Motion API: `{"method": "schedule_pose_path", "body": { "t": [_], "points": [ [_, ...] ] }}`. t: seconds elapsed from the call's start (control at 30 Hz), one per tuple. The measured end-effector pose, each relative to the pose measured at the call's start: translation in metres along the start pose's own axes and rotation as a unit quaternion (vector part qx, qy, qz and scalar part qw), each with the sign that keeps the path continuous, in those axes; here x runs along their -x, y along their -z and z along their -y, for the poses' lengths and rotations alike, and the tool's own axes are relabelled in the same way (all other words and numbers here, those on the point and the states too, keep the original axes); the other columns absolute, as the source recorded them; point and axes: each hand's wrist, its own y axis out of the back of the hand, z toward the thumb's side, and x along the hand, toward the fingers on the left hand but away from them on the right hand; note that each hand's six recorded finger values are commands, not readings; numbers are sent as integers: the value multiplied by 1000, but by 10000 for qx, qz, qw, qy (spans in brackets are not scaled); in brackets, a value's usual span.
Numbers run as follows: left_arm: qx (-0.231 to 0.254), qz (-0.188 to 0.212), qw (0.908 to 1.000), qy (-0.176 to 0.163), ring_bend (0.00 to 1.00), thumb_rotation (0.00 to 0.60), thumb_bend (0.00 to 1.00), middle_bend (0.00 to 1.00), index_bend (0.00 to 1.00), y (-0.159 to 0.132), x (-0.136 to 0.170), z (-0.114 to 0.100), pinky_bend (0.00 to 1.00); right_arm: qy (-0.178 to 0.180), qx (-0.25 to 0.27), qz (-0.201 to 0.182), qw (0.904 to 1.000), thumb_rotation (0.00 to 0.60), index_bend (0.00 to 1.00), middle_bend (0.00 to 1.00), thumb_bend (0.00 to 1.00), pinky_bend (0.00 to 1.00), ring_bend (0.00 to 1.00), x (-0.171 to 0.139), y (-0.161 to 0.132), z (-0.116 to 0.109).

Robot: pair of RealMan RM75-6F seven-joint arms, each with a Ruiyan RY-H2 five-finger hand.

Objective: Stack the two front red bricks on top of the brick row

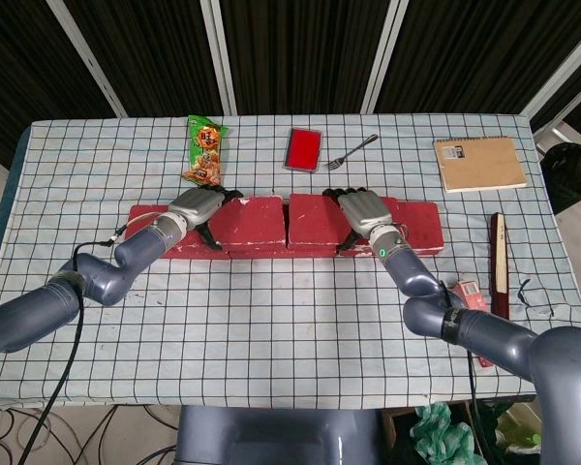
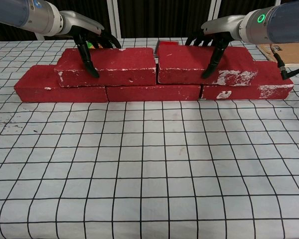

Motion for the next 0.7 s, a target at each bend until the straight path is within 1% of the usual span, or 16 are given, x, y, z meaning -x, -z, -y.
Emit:
{"method": "schedule_pose_path", "body": {
  "t": [0.33,0.7],
  "points": [
    [25,1,10000,18,0,600,0,125,142,-1,-1,1,33,-41,-19,8,10000,600,142,166,37,187,114,1,0,2],
    [40,-1,10000,47,0,600,0,118,129,-2,-2,1,27,-53,-18,32,10000,600,101,131,26,181,94,1,2,2]
  ]
}}
